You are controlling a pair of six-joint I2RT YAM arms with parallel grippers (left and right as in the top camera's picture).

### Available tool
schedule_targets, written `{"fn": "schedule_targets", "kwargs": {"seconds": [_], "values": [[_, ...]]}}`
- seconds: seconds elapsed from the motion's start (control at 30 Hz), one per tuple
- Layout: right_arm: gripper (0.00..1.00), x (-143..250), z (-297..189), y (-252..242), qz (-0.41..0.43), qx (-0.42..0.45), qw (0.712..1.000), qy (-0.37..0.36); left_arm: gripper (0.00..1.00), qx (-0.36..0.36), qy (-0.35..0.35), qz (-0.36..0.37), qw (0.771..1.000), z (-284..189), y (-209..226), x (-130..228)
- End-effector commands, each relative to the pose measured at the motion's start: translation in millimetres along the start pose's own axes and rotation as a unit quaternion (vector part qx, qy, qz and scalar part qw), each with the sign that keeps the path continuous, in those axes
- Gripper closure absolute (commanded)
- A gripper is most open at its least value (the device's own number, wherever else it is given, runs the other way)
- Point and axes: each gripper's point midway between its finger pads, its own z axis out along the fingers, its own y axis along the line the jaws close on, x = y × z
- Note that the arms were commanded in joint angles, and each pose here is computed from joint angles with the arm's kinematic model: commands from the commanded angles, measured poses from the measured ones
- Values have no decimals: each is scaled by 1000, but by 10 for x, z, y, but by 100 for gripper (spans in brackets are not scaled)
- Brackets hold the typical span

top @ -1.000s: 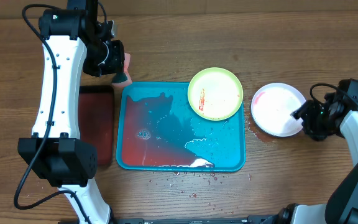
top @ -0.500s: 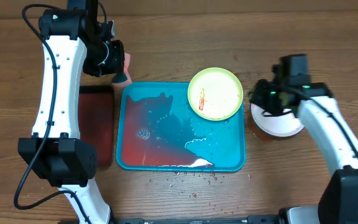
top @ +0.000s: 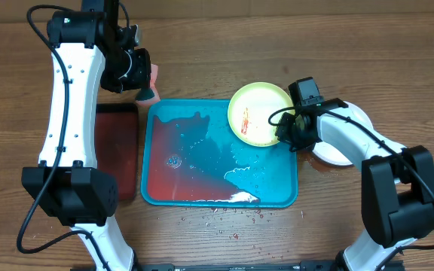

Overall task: Clean dirty plates on tray and stack at the side
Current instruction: 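Move right gripper to the yellow plate and drag it to tray center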

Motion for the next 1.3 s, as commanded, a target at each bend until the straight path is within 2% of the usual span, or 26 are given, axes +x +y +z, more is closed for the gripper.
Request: {"fn": "schedule_targets", "kwargs": {"seconds": [0.0, 0.17, 0.37, 0.47, 0.6, 0.7, 0.83, 1.03, 1.27], "values": [[77, 12, -12, 105, -22, -9, 1000, -1, 96, 9, 0, 13, 1000, -2, -56, 11], [85, 355, -6, 363, -93, -42, 994, 47, 96, 9, -1, 14, 1000, -2, -57, 8], [84, 821, -118, 737, -174, -46, 980, 85, 96, 11, -9, 16, 1000, -2, -66, -33], [73, 877, -237, 941, -198, -55, 975, 81, 96, 11, -10, 16, 1000, -2, -67, -41], [53, 658, -381, 1043, -214, -49, 975, 43, 96, 10, -9, 16, 1000, -2, -66, -36], [47, 431, -403, 1047, -239, -50, 970, 8, 96, 10, -10, 16, 1000, -2, -66, -37], [46, 190, -294, 963, -276, -50, 960, -10, 96, 11, -12, 17, 1000, -2, -68, -47], [54, 320, -15, 908, -333, -66, 940, 42, 96, 11, -11, 17, 1000, -1, -67, -47], [81, 415, 169, 888, -323, -69, 941, 71, 96, 11, -13, 17, 1000, 0, -69, -53]]}}
